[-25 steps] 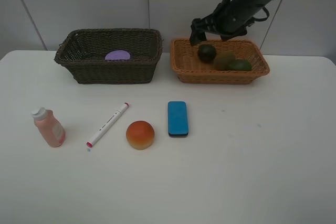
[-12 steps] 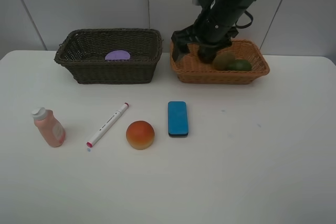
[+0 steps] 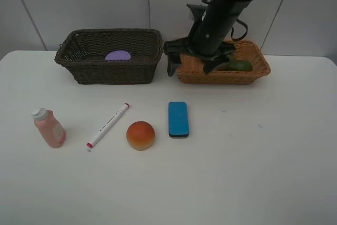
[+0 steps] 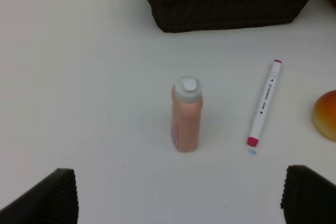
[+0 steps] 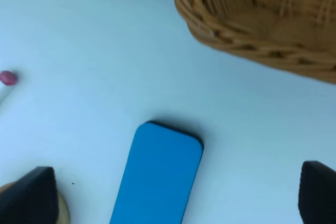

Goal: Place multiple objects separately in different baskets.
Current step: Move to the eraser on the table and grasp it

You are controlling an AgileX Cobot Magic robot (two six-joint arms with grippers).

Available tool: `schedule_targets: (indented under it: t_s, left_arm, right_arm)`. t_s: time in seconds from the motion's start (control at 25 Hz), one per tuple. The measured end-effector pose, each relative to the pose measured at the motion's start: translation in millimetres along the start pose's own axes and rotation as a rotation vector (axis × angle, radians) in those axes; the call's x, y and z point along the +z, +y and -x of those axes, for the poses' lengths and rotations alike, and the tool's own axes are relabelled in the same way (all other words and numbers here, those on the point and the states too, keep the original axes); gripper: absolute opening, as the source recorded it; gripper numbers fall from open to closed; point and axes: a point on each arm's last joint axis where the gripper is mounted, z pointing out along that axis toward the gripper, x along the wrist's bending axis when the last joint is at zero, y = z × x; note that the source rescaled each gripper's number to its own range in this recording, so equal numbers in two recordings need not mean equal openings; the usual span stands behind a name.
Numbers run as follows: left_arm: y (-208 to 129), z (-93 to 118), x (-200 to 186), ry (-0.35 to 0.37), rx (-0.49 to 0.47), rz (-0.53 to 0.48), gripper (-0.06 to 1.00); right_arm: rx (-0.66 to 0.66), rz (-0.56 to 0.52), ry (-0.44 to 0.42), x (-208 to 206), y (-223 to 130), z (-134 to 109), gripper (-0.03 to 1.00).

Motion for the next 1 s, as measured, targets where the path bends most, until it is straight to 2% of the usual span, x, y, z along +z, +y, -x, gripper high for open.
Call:
schedule_targets:
  t_s: [0.32, 0.72, 1.0]
  left_arm:
    - [0.0, 0.0, 0.0, 0.0, 0.0, 0.0, 1.0]
    - [0.0, 0.0, 0.0, 0.0, 0.0, 0.0, 1.0]
    - [0.0, 0.0, 0.0, 0.0, 0.0, 0.0, 1.0]
  right_arm:
    - [0.047, -0.08, -0.031, 41.0, -7.7, -7.9, 1.0]
    - [0.032, -0.099, -0.169, 70.9, -20.9, -27.7, 1.0]
    - [0.037, -0.114, -0.175, 84.6, -24.6, -30.2, 1.0]
